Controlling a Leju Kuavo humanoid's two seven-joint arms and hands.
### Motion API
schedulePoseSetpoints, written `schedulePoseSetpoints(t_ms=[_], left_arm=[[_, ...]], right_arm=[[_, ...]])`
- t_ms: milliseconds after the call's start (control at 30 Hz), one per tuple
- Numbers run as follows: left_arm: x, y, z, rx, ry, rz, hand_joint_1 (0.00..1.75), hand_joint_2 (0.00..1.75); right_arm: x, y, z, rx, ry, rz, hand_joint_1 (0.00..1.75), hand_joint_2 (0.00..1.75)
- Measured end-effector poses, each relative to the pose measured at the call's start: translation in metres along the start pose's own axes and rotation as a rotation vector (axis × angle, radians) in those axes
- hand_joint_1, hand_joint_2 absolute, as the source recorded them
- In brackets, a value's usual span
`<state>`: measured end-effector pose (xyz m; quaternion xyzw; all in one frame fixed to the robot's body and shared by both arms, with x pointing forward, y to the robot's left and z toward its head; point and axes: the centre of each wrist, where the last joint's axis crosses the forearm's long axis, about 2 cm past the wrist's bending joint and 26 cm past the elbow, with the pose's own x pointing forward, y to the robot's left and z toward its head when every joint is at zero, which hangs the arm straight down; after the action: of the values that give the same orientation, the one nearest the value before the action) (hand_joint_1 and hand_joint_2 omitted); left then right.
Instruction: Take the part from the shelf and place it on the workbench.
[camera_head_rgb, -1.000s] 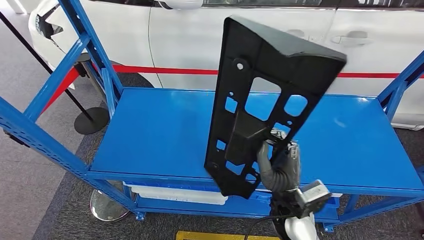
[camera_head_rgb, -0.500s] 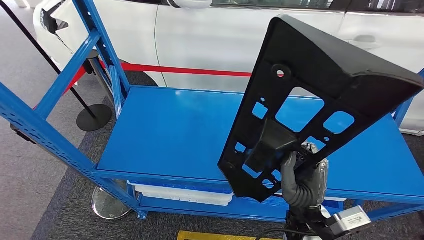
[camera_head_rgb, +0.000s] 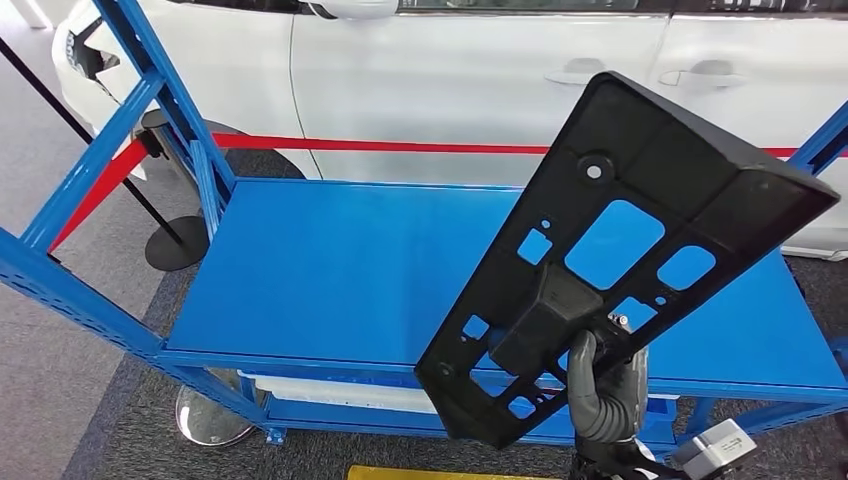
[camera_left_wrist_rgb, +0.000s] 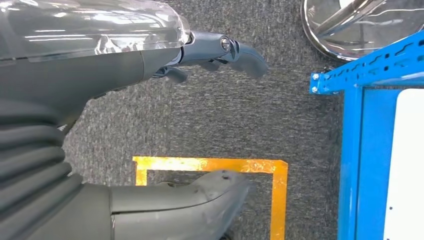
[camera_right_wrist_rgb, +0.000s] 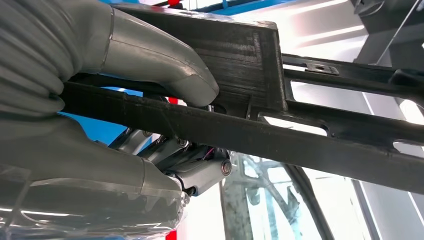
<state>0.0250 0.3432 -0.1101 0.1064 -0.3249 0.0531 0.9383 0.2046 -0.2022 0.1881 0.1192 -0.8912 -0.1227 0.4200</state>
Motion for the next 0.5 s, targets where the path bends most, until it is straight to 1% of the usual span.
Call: schedulePoseSetpoints(t_ms=[200,367,500], left_arm=[[0.0,-0.002,0.001,-0.001,0.004,-0.004,0.0,1.75],[0.003,-0.008,-0.001,-0.004,-0.014,0.0,0.0,1.75],[0.004,-0.011,-0.001,-0.007,-0.027,0.007,0.0,1.75]], right_arm=[[-0.002,0.001,0.011,0.014,0.006,0.062,1.75,1.75],[-0.005,0.003,0.022,0.017,0.024,0.117,1.75,1.75],[-0.007,0.004,0.027,0.023,0.038,0.131,1.75,1.75]])
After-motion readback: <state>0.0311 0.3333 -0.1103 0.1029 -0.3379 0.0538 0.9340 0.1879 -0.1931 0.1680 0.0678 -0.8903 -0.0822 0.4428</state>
